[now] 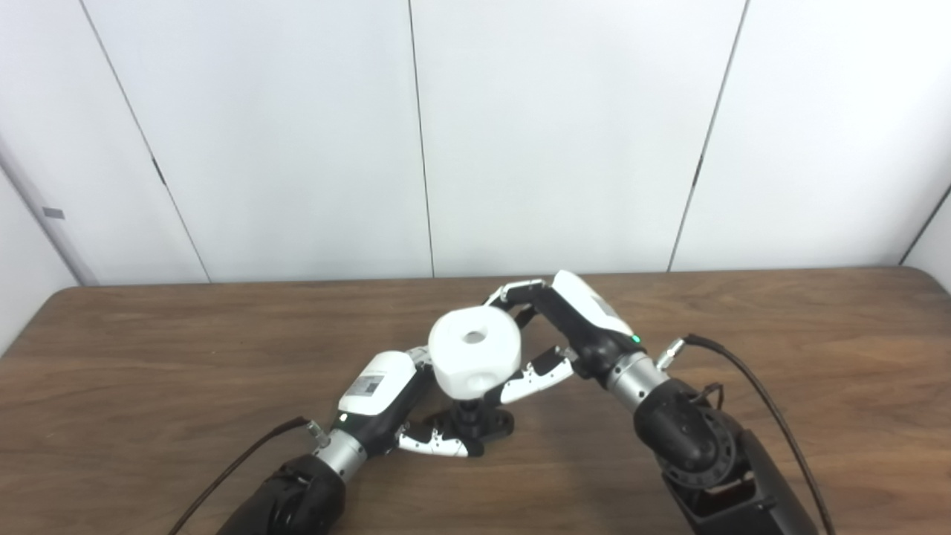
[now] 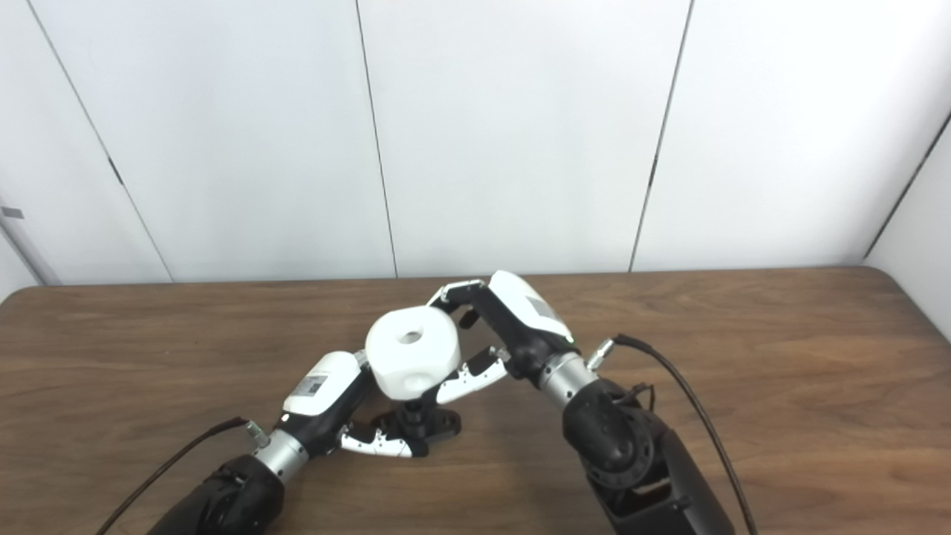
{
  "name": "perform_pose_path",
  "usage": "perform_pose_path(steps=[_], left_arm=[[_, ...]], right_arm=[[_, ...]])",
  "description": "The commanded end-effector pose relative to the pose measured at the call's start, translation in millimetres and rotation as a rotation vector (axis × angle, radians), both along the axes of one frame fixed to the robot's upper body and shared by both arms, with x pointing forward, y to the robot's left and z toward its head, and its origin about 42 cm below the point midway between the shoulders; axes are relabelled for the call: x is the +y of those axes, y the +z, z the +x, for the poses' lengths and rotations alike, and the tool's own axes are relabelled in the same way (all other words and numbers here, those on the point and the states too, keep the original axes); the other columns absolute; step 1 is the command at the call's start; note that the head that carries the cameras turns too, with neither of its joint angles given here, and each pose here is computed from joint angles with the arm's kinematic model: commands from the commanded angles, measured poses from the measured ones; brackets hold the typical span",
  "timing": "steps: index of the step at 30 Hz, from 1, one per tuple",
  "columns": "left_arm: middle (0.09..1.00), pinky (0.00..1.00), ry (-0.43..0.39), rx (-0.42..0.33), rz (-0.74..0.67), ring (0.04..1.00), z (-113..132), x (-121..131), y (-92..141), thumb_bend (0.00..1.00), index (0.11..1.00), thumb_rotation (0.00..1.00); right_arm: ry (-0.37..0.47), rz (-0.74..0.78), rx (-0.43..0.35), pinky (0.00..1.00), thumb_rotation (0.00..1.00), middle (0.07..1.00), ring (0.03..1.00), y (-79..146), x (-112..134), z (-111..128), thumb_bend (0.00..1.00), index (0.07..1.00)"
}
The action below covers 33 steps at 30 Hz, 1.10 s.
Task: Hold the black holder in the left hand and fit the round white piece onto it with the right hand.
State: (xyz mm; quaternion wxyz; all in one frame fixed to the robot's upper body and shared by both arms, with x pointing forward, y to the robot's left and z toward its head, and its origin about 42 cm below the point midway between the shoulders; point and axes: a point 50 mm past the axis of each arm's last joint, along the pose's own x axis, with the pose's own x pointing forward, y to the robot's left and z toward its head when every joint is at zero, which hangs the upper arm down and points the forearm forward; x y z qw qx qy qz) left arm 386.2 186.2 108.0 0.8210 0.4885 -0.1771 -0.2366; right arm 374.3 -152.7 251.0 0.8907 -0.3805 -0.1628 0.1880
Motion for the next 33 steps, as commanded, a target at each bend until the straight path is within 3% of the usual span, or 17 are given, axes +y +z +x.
perform_pose_path(steps=[1,10,17,33], left_arm=[[0.848,0.89,-0.014,0.233,0.155,0.91,-36.4,-4.4,-62.7,0.52,0.484,0.05],[0.847,0.89,-0.01,0.237,0.155,0.911,-37.9,-4.8,-61.8,0.52,0.484,0.05],[0.847,0.89,-0.003,0.232,0.156,0.91,-37.5,-2.1,-61.6,0.52,0.483,0.06],[0.85,0.91,-0.007,0.238,0.142,0.918,-38.5,-4.8,-59.0,0.52,0.484,0.05]], right_arm=[[0.017,0.031,-0.087,0.64,0.14,0.718,0.754,26.4,2.4,0.5,0.52,0.48],[0.012,0.025,-0.109,0.65,0.14,0.714,0.758,31.2,1.8,3.6,0.52,0.48],[0.013,0.017,-0.084,0.63,0.14,0.715,0.74,25.5,2.2,5.3,0.52,0.48],[0.019,-0.029,-0.032,0.58,0.13,0.701,0.691,-10.1,15.8,14.8,0.52,0.48]])
